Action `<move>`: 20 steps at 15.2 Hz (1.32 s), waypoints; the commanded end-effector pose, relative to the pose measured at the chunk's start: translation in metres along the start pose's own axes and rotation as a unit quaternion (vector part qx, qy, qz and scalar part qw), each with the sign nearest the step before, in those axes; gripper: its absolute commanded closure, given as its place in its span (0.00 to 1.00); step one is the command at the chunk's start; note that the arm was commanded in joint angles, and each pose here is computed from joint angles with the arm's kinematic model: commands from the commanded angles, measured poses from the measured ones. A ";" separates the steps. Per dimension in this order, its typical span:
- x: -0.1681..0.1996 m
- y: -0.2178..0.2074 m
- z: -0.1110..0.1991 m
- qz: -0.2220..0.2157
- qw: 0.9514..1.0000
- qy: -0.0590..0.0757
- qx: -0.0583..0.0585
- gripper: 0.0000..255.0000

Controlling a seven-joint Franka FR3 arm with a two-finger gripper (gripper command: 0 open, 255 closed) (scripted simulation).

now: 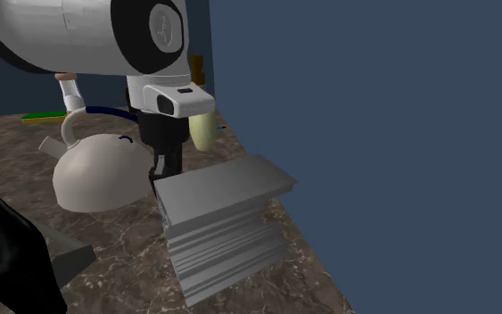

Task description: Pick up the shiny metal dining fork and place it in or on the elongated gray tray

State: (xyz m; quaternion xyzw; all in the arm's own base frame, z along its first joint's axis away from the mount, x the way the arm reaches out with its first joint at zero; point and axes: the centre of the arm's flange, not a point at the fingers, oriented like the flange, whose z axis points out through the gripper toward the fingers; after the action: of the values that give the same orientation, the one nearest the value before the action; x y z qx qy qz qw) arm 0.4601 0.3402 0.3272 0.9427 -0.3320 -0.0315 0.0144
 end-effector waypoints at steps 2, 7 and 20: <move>0.000 0.001 -0.016 0.000 1.000 0.000 0.000 1.00; -0.001 0.002 -0.042 0.000 1.000 0.000 0.000 1.00; -0.055 0.015 -0.080 0.000 1.000 0.000 0.000 1.00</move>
State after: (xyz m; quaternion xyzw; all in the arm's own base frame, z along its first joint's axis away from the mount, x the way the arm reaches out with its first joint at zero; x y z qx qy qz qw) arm 0.4274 0.3563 0.4123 0.9429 -0.3313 -0.0313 0.0140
